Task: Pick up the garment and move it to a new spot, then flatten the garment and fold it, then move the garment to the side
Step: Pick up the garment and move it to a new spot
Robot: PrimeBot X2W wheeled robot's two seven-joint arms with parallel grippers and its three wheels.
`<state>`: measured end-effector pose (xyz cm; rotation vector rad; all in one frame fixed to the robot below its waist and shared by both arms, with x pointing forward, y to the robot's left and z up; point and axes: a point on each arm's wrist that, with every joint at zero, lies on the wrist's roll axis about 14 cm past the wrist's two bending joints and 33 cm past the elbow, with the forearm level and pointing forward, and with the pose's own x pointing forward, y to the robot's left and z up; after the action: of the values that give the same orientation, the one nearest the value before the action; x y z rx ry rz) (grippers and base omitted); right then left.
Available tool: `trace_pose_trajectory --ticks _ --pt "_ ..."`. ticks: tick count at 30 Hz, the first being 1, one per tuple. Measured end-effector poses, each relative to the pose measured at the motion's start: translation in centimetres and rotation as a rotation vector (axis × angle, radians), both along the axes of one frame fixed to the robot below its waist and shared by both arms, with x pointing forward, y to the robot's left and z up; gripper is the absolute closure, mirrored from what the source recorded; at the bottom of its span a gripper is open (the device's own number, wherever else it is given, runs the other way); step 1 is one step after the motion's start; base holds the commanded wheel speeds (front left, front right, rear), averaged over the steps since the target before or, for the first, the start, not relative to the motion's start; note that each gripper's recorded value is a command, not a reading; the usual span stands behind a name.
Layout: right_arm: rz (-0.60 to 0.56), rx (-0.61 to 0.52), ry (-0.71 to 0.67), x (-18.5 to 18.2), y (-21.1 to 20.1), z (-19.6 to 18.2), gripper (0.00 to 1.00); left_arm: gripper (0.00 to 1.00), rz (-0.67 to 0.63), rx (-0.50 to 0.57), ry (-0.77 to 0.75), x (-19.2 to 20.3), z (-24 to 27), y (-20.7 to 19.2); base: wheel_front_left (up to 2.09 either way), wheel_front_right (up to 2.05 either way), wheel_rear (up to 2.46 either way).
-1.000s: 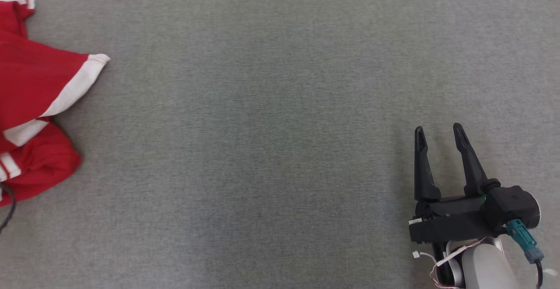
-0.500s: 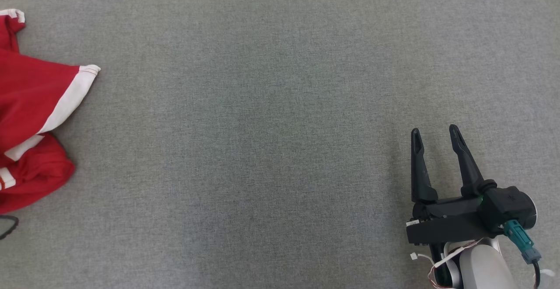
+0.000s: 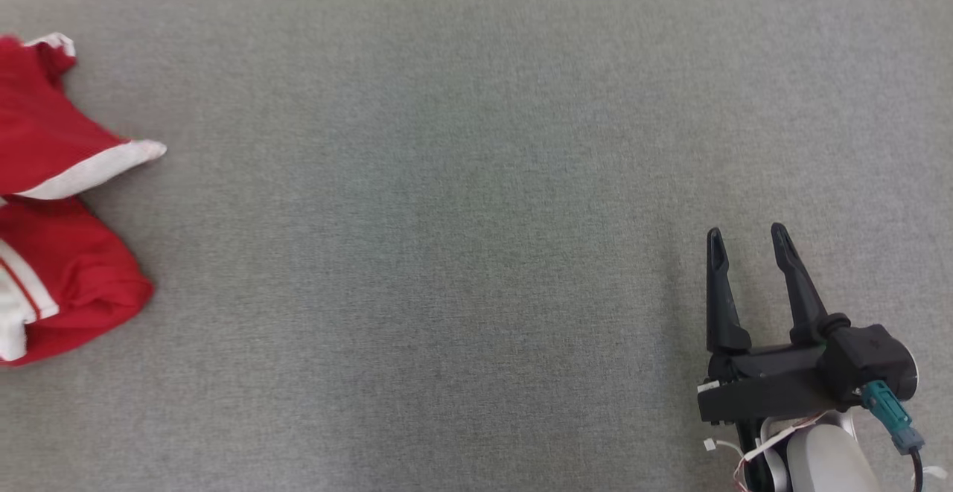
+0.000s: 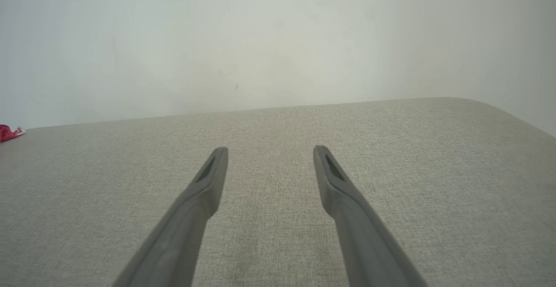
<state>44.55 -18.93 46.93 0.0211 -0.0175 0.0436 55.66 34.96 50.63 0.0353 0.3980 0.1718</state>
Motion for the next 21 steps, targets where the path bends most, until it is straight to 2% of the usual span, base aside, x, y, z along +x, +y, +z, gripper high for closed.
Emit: trace_pose_trajectory --ticks 6,10,15,21 --pt "0.014 0.019 -0.014 -0.8 0.6 0.8 0.00 1.00 -0.038 0.047 -0.219 0.5 6.9 -0.6 0.00 0.00 0.00" --pt "0.021 0.032 -0.031 -1.4 0.9 1.7 0.00 1.00 -0.098 0.068 -0.376 0.7 12.4 -2.5 0.00 0.00 0.00" --pt "0.026 0.053 -0.058 -2.1 1.1 2.8 0.00 1.00 -0.206 0.094 -0.530 0.4 18.7 -6.4 0.00 0.00 0.00" --pt "-0.006 0.070 -0.066 -3.3 0.1 3.3 0.00 1.00 -0.389 0.057 -0.650 0.6 23.1 -14.2 0.00 0.00 0.00"
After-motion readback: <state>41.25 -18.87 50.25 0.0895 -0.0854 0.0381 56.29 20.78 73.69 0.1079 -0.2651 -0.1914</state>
